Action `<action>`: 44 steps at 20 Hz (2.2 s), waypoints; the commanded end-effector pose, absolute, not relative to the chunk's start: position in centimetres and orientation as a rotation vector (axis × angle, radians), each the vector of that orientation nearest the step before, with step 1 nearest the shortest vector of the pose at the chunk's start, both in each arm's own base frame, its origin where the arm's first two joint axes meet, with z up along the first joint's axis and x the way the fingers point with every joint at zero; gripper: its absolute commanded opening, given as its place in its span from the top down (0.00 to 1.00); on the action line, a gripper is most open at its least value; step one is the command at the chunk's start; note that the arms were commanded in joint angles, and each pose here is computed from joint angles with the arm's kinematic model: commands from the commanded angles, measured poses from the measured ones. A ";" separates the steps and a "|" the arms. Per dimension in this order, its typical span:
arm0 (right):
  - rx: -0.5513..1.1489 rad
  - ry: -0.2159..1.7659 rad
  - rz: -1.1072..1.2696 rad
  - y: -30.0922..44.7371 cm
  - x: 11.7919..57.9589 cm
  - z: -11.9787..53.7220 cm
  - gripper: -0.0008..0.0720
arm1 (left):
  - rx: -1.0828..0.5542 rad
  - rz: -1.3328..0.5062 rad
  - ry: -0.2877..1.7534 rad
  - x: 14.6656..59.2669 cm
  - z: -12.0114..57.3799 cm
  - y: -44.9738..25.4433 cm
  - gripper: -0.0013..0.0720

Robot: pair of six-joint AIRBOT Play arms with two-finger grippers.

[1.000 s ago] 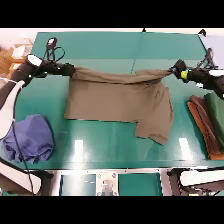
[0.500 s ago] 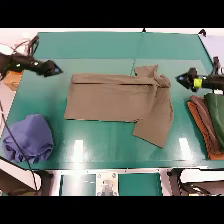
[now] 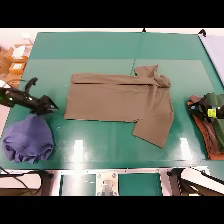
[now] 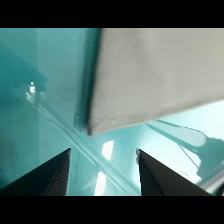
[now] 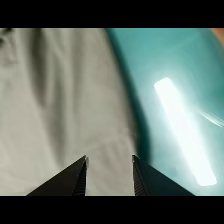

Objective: Fold the shirts.

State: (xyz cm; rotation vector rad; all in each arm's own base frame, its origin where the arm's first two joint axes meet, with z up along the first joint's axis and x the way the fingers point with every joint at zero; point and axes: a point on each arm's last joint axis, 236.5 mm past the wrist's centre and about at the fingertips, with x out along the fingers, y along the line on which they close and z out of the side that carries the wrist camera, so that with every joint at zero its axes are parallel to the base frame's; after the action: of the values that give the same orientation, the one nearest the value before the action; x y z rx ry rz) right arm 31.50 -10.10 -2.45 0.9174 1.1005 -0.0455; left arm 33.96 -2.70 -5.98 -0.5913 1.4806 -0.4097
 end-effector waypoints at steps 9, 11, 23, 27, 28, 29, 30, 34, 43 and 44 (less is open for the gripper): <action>0.951 1.186 -0.043 -8.9 29.9 -6.0 0.47 | -0.543 -0.431 1.497 34.7 -11.4 -8.6 0.79; 0.961 1.230 -0.012 -7.7 30.1 -7.1 0.47 | -0.560 -0.423 1.482 35.5 -10.6 -7.9 0.91; 0.972 1.241 -0.006 -5.3 33.6 -11.8 0.57 | -0.537 -0.428 1.477 35.7 -10.4 -7.6 0.95; 0.995 1.199 0.066 -4.5 35.0 -10.0 0.96 | -0.532 -0.457 1.477 35.9 -9.2 -7.8 0.95; 0.989 1.172 0.124 -4.2 35.8 -8.0 0.96 | -0.518 -0.480 1.458 36.3 -7.7 -7.9 0.95; 0.977 1.124 0.179 -4.0 36.9 -5.3 0.96 | -0.491 -0.507 1.418 37.2 -5.2 -7.9 0.95; 0.957 1.041 0.240 -3.9 38.5 -1.1 0.96 | -0.461 -0.525 1.359 38.3 -2.0 -7.9 0.95; 0.695 0.512 0.452 -2.5 41.5 24.6 0.96 | -0.244 -0.576 0.858 40.9 21.0 -8.3 0.95; -0.017 -0.352 0.274 6.6 21.0 59.0 0.96 | 0.142 -0.434 -0.272 17.3 58.8 -10.8 0.95; -0.034 -0.372 0.238 6.7 19.9 59.4 0.96 | 0.162 -0.408 -0.284 16.3 58.9 -10.6 0.95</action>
State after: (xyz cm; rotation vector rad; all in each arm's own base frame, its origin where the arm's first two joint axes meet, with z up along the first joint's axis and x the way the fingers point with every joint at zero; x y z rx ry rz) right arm 26.11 4.54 54.60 0.0763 -0.1969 0.3354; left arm 23.49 -10.43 54.33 0.0993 -0.0879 -0.4751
